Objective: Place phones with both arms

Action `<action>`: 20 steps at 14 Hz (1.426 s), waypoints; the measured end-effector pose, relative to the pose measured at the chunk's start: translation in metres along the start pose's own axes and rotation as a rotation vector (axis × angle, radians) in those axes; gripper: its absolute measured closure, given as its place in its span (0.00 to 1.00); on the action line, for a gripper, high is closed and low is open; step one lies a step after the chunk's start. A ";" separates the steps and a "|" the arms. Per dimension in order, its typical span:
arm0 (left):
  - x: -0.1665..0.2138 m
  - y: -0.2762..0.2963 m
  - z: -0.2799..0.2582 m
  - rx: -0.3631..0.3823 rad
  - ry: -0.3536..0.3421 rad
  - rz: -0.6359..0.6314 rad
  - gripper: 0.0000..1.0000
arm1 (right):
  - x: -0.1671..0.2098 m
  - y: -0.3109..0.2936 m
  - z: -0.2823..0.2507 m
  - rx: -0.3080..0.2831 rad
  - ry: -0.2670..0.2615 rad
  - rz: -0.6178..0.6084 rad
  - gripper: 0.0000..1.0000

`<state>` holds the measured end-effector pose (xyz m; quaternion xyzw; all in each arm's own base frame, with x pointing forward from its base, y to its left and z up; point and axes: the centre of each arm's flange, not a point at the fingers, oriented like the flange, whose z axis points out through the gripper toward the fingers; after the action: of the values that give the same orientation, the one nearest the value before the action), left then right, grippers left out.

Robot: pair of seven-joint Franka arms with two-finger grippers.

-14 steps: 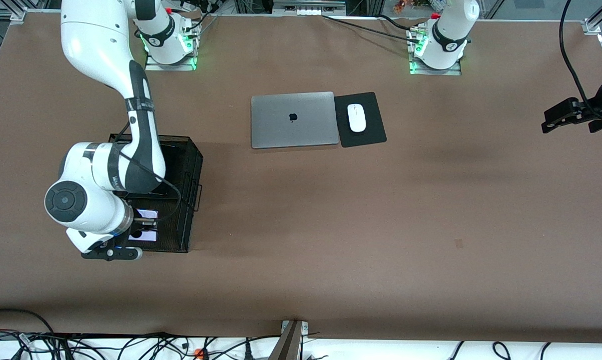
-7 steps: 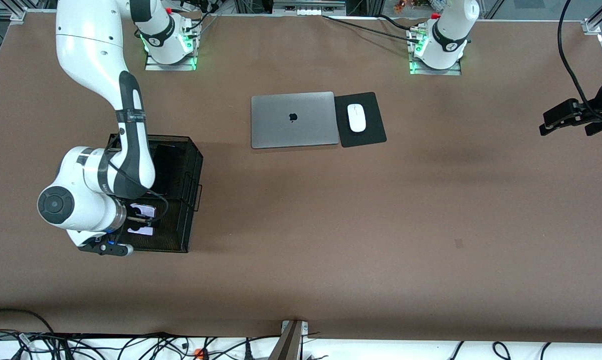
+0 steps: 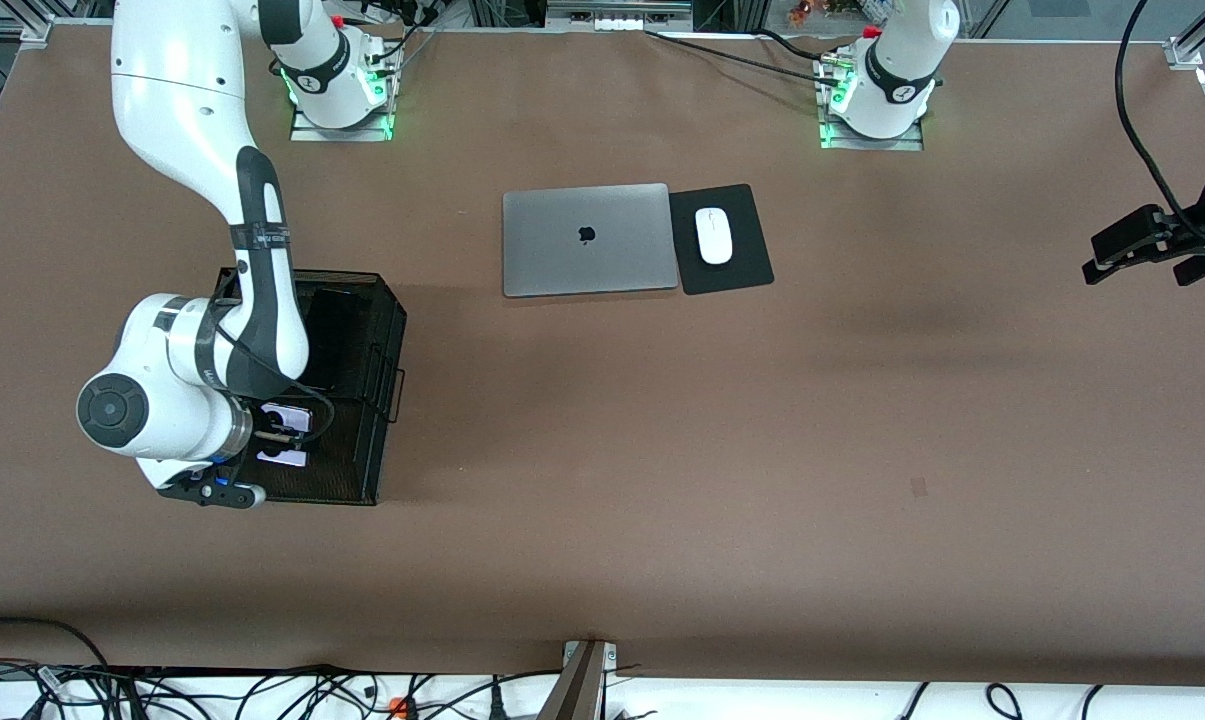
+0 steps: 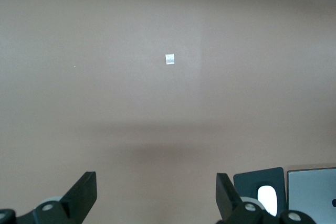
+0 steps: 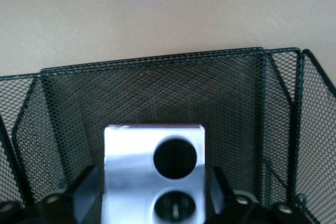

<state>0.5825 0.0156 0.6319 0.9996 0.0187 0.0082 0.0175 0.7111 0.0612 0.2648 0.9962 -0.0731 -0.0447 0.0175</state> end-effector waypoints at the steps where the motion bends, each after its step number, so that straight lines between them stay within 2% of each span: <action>1: 0.000 0.000 0.000 0.000 0.000 0.000 0.00 | 0.000 0.000 -0.001 0.004 0.003 0.001 0.00; 3: 0.000 0.002 0.000 0.000 0.003 0.003 0.00 | 0.002 0.000 -0.008 0.012 0.011 0.005 0.00; 4: 0.001 0.002 -0.001 -0.001 0.012 0.004 0.00 | 0.002 0.002 -0.013 0.014 -0.002 0.008 0.00; 6: 0.003 0.002 -0.003 -0.001 0.032 0.004 0.00 | 0.000 0.013 -0.035 0.027 -0.066 0.017 0.00; 9: 0.004 0.002 -0.004 -0.001 0.043 0.003 0.00 | -0.005 0.034 -0.096 0.067 -0.157 0.026 0.00; 13: 0.005 0.002 -0.004 -0.001 0.042 0.003 0.00 | -0.027 0.065 -0.175 0.112 -0.232 0.030 0.00; 16: 0.005 0.002 -0.003 -0.001 0.042 0.003 0.00 | -0.036 0.087 -0.208 0.129 -0.245 0.044 0.00; 20: 0.005 0.000 -0.003 -0.001 0.042 0.000 0.00 | -0.045 0.114 -0.244 0.138 -0.190 0.076 0.00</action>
<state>0.5871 0.0157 0.6353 0.9992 0.0189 0.0291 0.0174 0.6731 -0.0382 0.5166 0.9828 -0.1150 -0.1332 -0.0566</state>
